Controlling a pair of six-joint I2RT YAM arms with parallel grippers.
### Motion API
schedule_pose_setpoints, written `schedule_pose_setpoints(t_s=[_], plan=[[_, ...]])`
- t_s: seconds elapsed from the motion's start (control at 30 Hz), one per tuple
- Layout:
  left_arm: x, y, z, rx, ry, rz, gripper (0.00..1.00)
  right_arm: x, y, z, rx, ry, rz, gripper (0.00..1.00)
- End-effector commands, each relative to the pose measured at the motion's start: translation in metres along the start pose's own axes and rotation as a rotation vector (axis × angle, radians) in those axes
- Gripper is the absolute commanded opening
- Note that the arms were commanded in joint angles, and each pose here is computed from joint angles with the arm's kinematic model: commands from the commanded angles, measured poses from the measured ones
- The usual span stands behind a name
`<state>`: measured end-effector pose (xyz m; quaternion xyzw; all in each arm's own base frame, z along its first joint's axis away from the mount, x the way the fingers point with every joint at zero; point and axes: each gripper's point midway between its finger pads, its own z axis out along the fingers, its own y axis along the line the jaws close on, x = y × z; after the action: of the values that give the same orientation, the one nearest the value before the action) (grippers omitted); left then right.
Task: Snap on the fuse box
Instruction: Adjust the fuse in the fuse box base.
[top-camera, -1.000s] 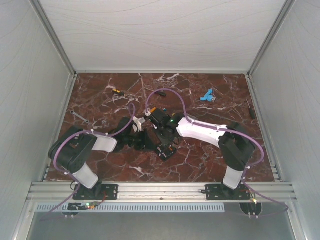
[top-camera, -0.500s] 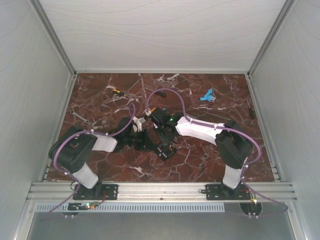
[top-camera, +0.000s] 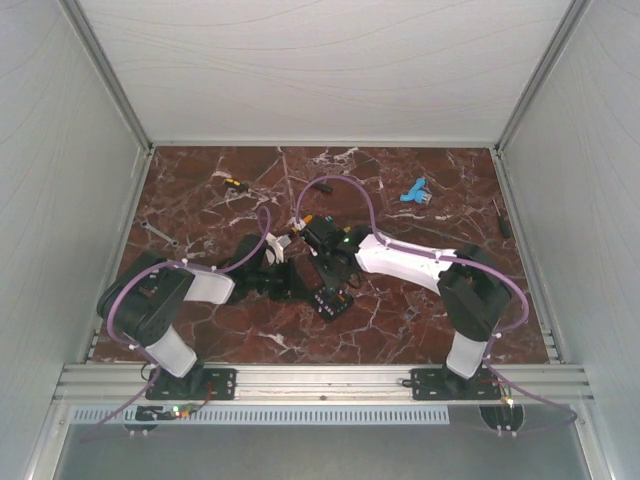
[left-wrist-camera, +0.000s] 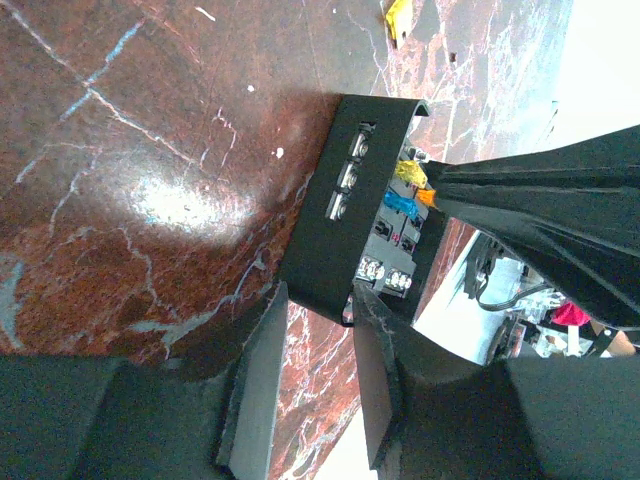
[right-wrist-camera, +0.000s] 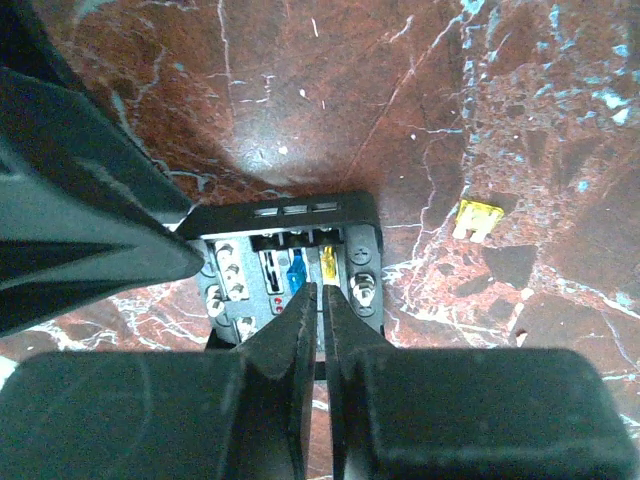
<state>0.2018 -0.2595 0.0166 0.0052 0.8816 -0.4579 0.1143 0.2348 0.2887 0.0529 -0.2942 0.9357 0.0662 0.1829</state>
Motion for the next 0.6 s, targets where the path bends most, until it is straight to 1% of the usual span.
schedule_pose_setpoints(t_s=[0.0,0.57], plan=[[-0.012,-0.007,0.003,0.007,-0.032,0.04,0.33,-0.017,0.005,-0.027,-0.029,-0.094,0.016,0.05],[-0.011,-0.008,0.004,0.011,-0.025,0.043,0.33,-0.003,0.016,0.003,-0.067,-0.014,0.028,0.05]])
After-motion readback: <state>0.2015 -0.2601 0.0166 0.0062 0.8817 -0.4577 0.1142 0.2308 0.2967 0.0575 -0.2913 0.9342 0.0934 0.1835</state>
